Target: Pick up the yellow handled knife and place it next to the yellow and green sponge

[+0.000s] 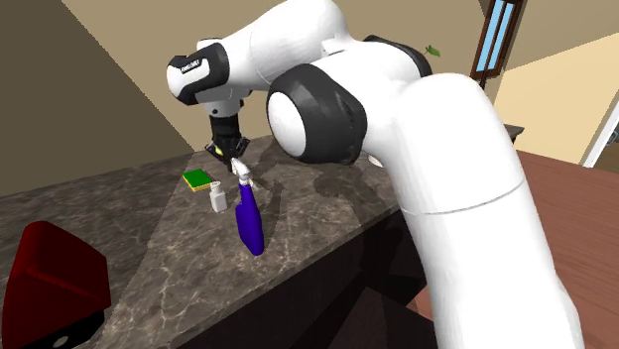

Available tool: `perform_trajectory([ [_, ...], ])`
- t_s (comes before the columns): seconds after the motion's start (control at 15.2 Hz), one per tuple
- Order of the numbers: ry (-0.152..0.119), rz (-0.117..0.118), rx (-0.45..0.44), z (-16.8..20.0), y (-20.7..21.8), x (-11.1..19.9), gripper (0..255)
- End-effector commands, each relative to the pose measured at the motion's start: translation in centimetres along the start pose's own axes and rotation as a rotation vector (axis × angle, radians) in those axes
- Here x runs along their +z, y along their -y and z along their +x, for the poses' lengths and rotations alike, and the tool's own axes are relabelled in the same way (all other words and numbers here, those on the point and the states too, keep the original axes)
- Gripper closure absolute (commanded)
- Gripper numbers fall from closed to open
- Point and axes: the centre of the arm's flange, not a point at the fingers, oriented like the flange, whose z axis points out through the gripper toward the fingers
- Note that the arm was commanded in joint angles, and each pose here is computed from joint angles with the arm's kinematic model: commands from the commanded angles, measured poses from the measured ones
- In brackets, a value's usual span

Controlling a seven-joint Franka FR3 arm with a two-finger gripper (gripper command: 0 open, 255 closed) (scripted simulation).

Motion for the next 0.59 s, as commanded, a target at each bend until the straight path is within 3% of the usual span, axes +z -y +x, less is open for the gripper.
perform_trajectory([
  [0.0, 0.0, 0.0, 0.001, 0.6, 2.5, 0.1, 255],
  [0.26, 0.0, 0.0, 0.001, 2.8, 8.0, 0.1, 255],
  [0.53, 0.0, 0.0, 0.001, 2.7, 8.0, 2.2, 255],
])
